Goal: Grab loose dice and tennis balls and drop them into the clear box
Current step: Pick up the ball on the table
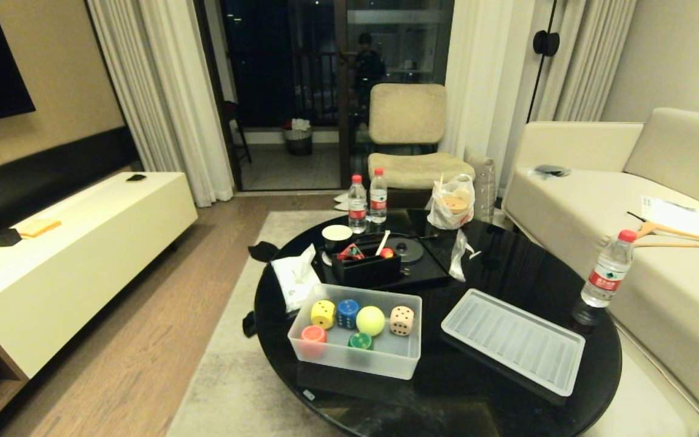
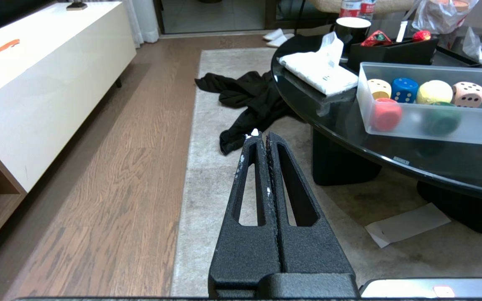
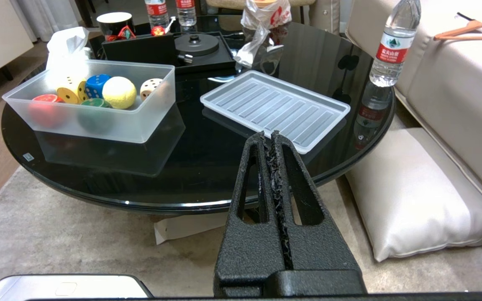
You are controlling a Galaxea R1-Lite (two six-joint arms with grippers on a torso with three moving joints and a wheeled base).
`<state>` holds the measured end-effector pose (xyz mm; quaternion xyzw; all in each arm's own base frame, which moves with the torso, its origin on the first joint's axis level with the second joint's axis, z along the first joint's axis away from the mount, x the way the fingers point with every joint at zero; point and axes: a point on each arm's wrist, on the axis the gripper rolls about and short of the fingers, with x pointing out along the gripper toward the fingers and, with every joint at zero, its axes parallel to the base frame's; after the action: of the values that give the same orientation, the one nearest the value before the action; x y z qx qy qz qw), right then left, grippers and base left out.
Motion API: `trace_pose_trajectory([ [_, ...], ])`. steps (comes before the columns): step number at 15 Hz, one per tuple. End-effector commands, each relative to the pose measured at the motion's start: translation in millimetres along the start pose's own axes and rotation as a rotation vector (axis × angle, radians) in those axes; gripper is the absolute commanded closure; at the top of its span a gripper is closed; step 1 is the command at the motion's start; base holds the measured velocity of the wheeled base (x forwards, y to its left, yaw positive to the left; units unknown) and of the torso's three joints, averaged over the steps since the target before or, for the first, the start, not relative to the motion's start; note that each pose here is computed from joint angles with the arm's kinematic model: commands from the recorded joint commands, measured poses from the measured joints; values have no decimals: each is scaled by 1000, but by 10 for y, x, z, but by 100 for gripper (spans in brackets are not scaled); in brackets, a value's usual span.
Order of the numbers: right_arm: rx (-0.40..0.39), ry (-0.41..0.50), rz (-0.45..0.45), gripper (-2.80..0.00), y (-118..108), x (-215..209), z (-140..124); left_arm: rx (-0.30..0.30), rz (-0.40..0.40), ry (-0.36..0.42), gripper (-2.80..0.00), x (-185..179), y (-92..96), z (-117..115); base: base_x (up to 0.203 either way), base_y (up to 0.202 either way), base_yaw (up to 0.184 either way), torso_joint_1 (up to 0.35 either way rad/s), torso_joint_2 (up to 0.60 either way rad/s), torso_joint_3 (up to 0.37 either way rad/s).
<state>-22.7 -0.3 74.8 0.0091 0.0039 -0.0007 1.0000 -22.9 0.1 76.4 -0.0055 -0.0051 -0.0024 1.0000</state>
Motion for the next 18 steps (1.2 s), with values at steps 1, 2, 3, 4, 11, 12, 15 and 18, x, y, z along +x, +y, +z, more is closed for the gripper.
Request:
trace_pose_trajectory([
  [1,0,0,0,0,0,0,-4,0,0,1,0,1,0,1,0,0,0,0,0,0],
  [2,0,0,0,0,0,0,-4,0,0,1,0,1,0,1,0,0,0,0,0,0],
  [3,0,0,0,0,0,0,-4,0,0,1,0,1,0,1,0,0,0,0,0,0],
  [4,0,0,0,0,0,0,-4,0,0,1,0,1,0,1,0,0,0,0,0,0],
  [11,0,0,0,0,0,0,-4,-3,0,1,0,1,0,1,0,0,0,0,0,0],
  [12,0,0,0,0,0,0,-4,-3,0,1,0,1,0,1,0,0,0,0,0,0],
  [15,2,0,0,0,0,0,-4,-3,0,1,0,1,0,1,0,0,0,0,0,0],
  [18,2,0,0,0,0,0,-4,-3,0,1,0,1,0,1,0,0,0,0,0,0],
])
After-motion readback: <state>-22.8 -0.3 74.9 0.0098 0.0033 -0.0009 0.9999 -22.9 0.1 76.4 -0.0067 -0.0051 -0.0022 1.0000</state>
